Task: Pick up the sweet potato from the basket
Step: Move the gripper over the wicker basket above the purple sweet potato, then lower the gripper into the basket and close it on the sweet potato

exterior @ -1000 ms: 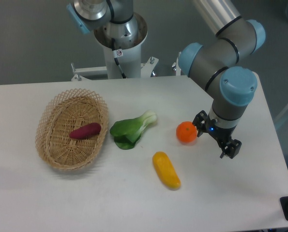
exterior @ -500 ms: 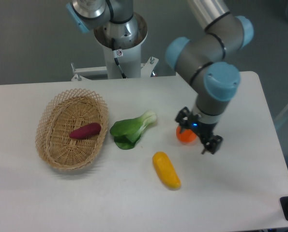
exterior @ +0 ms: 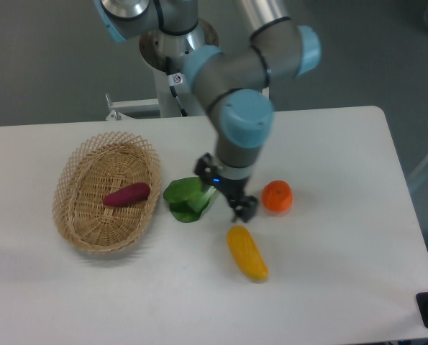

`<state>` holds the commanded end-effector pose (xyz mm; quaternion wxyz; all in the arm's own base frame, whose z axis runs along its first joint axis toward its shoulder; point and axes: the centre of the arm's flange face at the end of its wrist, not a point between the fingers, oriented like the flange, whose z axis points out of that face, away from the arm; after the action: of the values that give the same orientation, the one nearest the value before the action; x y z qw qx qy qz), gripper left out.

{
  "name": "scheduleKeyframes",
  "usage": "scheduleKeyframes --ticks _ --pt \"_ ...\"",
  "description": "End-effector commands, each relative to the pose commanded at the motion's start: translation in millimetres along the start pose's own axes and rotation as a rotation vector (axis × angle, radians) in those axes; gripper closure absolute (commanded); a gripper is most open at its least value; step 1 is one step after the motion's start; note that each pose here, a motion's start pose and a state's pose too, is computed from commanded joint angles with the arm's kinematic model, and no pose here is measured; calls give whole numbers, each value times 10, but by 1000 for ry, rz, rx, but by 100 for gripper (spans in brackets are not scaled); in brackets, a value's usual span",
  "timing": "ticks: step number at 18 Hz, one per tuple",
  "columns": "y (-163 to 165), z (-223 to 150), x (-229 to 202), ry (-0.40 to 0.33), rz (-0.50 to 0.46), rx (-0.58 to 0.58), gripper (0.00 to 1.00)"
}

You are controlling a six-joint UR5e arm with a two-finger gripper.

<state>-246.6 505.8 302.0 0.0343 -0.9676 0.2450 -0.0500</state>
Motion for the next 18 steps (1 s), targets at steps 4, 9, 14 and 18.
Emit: scheduleKeyframes --ticks 4,9,14,18 --pt "-343 203 550 32 26 -21 0" --pt "-533 423 787 61 22 -42 0" --pt "-894 776 880 8 -19 -29 0" --pt "-906 967 978 33 -26 -52 0"
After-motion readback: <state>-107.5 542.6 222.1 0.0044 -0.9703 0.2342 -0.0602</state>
